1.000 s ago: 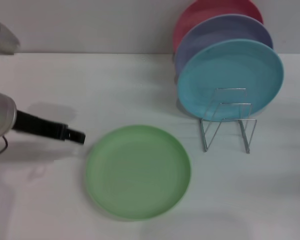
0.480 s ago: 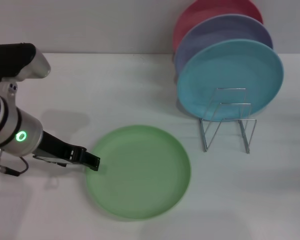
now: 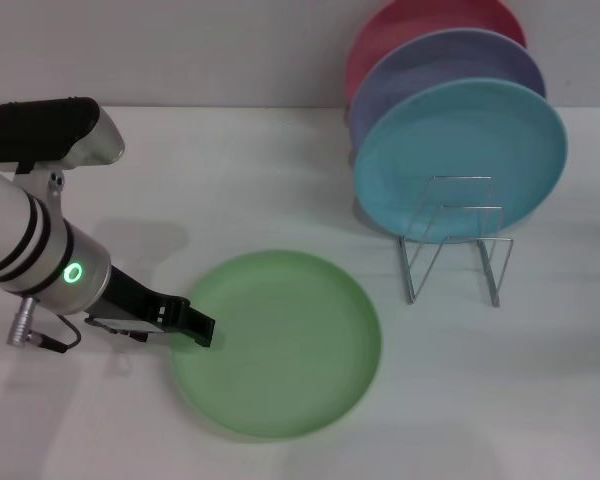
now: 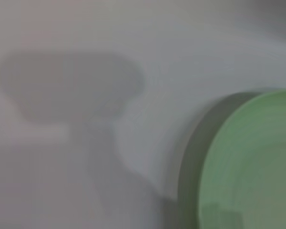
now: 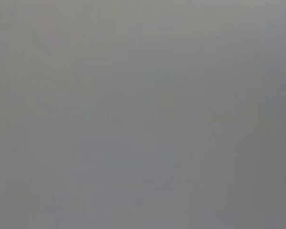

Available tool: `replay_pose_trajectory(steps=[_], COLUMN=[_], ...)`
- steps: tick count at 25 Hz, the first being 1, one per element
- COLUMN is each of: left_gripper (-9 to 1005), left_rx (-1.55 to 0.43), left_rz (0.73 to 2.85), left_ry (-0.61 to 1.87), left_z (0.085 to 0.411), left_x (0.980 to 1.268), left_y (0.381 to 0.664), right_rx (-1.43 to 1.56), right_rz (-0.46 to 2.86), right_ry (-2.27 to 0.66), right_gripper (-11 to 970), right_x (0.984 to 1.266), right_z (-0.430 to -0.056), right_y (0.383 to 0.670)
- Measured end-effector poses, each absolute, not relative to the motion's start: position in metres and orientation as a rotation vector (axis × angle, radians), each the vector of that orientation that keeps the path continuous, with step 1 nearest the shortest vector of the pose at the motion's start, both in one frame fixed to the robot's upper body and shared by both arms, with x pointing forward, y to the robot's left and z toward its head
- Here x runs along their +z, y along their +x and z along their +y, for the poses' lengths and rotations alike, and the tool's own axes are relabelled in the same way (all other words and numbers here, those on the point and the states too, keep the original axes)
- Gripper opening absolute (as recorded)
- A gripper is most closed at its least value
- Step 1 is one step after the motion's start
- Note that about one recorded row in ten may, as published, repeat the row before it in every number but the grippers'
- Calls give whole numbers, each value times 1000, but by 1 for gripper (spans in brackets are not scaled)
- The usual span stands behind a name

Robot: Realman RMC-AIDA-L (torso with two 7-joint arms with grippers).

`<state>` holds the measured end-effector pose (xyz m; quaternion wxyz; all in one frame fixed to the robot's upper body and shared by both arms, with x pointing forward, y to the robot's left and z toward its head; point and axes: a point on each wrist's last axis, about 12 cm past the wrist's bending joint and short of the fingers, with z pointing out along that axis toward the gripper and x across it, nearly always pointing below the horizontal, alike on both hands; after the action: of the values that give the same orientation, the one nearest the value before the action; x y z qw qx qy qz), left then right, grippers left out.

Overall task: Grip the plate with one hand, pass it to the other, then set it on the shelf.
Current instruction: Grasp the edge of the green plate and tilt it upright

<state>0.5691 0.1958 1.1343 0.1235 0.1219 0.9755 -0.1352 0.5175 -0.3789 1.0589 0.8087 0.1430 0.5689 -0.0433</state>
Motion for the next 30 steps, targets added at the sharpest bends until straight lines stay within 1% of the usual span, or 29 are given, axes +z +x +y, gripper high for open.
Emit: replay_pose_trajectory(steps=[9, 14, 21, 27, 29, 30], left_gripper=[829, 770, 585, 532, 355, 354], left_rx=[-381, -362, -338, -325, -323, -323], left_rz=[2852, 2852, 2853, 2855, 2857, 2858], left_ry=[367, 389, 407, 424, 429, 430], left_z=[189, 187, 186, 184, 183, 183], left_x=[1131, 1131, 1131, 1131, 1131, 1131], left_y=[572, 572, 572, 572, 572, 572], right_rx=[-97, -95, -94, -95, -95, -96], right_rz=[1212, 1210, 1209, 1210, 1211, 1211], right_ry=[298, 297, 297, 297, 298, 298], right_gripper=[725, 725, 725, 726, 726, 726], right_x=[1061, 1062, 1063, 1062, 1062, 1062], right_z=[-381, -381, -381, -381, -381, -381], right_y=[520, 521, 521, 521, 521, 520])
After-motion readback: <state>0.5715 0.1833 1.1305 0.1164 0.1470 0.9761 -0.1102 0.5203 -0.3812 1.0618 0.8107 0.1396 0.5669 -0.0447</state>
